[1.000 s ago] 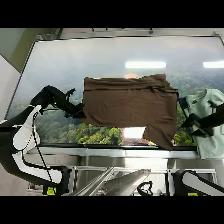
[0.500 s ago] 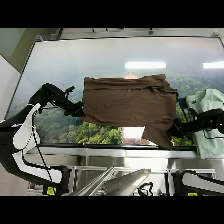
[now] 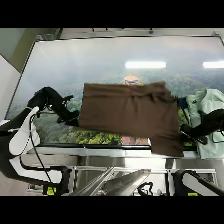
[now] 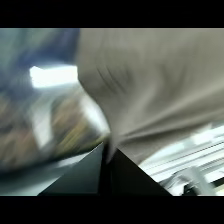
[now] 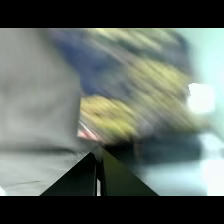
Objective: Fold the shirts.
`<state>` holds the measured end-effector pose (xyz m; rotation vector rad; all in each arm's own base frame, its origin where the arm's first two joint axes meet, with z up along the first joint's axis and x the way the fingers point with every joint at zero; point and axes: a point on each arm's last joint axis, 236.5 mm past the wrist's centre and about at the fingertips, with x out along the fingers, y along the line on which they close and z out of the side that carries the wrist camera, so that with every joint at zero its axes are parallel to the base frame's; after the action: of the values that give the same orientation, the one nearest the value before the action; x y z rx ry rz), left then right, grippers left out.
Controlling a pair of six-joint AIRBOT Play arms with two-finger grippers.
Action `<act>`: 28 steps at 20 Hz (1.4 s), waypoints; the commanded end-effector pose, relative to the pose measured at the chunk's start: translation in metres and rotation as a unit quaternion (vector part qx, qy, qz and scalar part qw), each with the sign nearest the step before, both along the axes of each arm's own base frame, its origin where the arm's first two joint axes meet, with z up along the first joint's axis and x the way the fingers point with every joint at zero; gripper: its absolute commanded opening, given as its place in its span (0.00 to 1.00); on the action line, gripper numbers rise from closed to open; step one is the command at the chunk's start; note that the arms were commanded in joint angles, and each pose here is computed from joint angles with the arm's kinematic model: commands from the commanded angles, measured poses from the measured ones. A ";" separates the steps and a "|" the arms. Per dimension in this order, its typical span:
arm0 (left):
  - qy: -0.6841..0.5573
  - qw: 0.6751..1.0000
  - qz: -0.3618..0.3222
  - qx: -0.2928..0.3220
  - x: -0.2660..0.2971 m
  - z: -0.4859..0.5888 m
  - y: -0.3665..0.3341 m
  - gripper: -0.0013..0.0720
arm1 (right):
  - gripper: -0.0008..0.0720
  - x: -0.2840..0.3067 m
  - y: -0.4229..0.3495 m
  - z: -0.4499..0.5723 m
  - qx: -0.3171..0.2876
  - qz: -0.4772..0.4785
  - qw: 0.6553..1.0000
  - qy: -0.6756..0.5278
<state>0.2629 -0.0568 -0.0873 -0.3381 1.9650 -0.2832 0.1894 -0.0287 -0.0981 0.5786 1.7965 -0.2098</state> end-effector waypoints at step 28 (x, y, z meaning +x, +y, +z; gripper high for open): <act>-0.256 0.966 0.015 -0.043 0.247 0.027 -0.055 0.94 | 0.95 0.214 0.043 0.052 0.102 0.045 0.969 -0.222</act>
<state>0.5028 -0.0984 -0.0740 -0.3355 1.4564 -0.3517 0.4225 0.0280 -0.0573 0.6155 1.3260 0.1245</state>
